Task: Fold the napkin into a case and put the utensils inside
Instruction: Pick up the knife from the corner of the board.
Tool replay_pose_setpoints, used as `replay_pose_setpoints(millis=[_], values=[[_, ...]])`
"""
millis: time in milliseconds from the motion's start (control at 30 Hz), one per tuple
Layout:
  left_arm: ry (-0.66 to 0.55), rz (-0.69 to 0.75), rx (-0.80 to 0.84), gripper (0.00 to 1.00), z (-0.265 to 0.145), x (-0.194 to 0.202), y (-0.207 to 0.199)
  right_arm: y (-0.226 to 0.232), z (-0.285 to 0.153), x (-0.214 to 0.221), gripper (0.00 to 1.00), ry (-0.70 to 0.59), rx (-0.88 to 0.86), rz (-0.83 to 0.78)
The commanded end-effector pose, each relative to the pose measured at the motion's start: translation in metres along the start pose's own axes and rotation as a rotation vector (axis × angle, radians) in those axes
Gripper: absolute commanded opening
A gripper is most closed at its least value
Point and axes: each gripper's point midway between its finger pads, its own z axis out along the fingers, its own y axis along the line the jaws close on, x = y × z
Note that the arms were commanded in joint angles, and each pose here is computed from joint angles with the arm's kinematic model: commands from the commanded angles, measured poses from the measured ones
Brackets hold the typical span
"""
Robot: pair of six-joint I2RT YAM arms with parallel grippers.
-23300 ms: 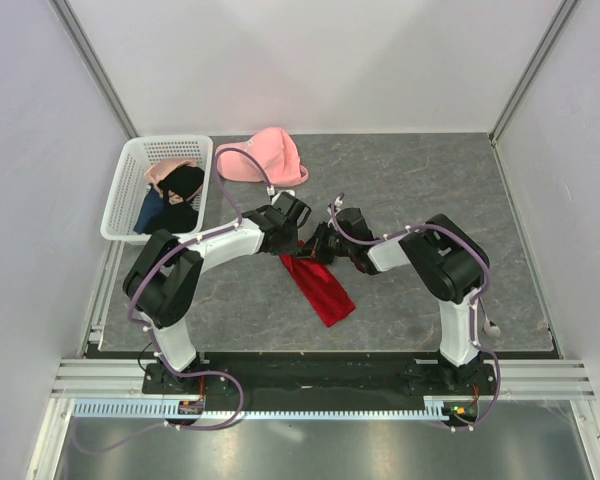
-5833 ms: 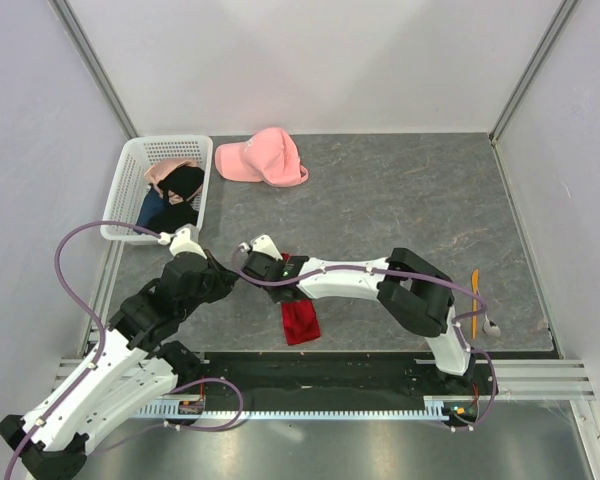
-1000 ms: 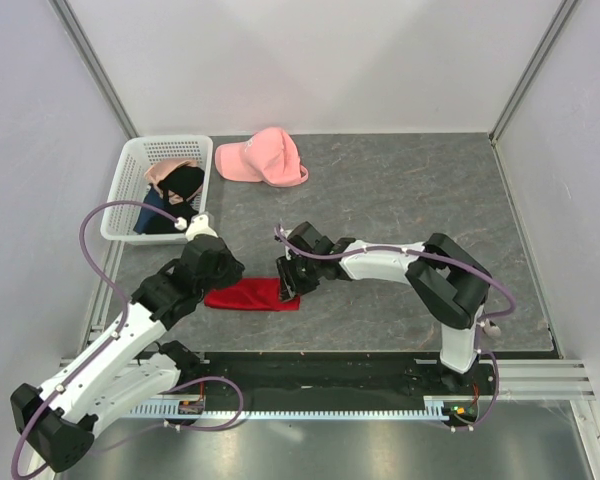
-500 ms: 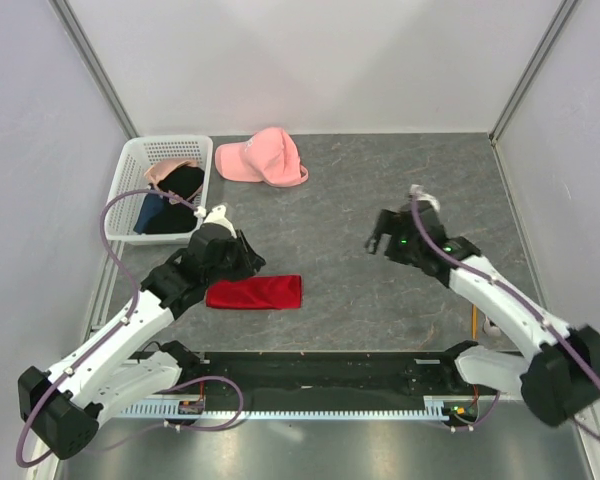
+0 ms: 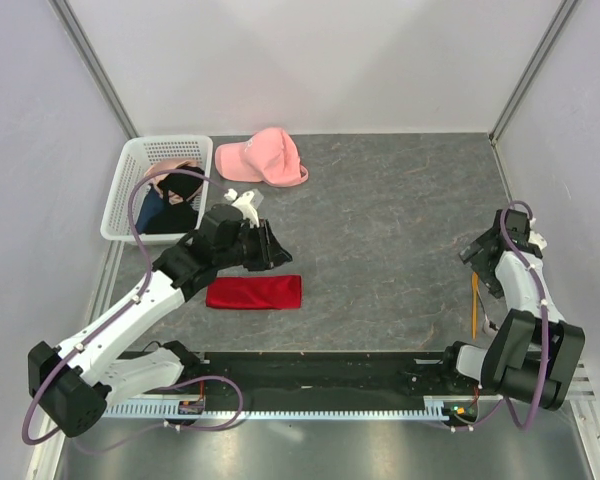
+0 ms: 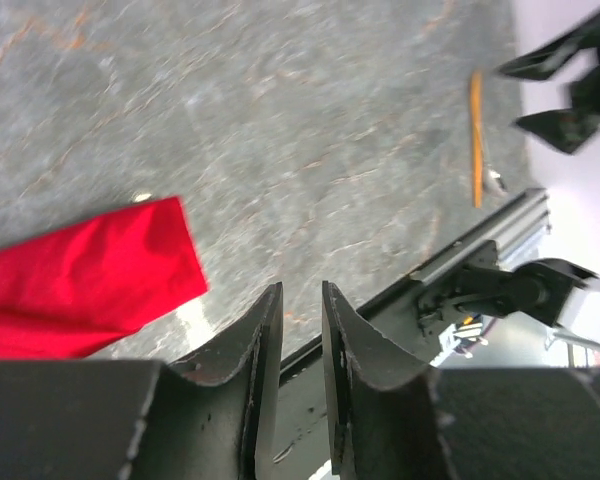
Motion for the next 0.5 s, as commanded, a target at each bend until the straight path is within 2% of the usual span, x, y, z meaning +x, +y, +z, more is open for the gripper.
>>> replay_pose_setpoints(millis=[0,300,367,467], values=[[0.007,0.094,0.077,0.30,-0.010,-0.012,-0.024,0.000,0.013,-0.002,0.95,-0.029,-0.012,-0.047],[0.008,0.066,0.064,0.29,-0.007,-0.016,-0.025,-0.001,0.032,0.022,0.94,0.020,-0.046,-0.024],[0.005,0.067,0.058,0.29,-0.007,-0.017,-0.024,-0.005,0.035,0.032,0.90,0.034,-0.043,-0.024],[0.003,0.067,0.053,0.29,-0.006,-0.017,-0.024,-0.009,0.039,0.046,0.79,0.047,-0.048,-0.022]])
